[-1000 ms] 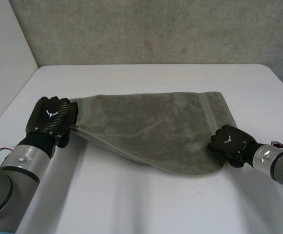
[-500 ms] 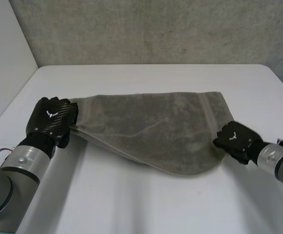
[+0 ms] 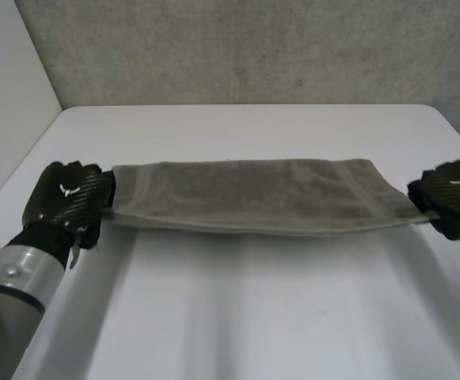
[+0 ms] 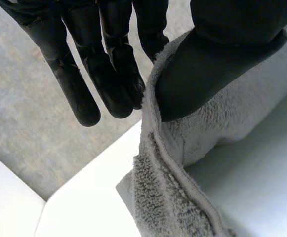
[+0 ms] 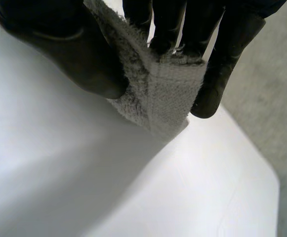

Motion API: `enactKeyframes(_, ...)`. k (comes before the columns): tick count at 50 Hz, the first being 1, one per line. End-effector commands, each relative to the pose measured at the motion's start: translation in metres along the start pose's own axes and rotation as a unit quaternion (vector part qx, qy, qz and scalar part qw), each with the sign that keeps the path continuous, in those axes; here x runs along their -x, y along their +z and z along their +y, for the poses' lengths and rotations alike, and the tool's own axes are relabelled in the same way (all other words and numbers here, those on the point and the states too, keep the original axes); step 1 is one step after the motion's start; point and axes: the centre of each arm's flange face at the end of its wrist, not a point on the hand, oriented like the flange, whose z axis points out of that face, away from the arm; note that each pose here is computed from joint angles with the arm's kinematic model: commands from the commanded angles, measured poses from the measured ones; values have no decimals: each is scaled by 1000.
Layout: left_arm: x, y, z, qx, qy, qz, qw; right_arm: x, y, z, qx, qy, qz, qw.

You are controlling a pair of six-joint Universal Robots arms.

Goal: Fold the towel.

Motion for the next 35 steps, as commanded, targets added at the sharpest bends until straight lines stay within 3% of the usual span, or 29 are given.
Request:
enactKeyframes(1, 2, -25, -5, 25, -5, 6, 1000, -1, -27, 2, 68, 14, -43, 997)
enactKeyframes(5, 4, -30, -13, 12, -4, 1, 1000, 0, -34, -4, 69, -7, -74, 995)
enactKeyframes(11, 11, -15, -16, 1, -5, -4, 1000, -11, -26, -5, 54, -6, -64, 996)
enactKeyframes(19, 1, 56, 19, 38, -5, 25, 999, -24, 32, 6, 50, 11, -49, 998)
enactKeyframes(24, -3, 123, 47, 35, 17, 27, 999, -21, 90, 2, 36, -15, 10, 999)
enactKeyframes(35, -4, 197, 64, -6, 70, 14, 997, -9, 150, 3, -36, -50, 123, 991)
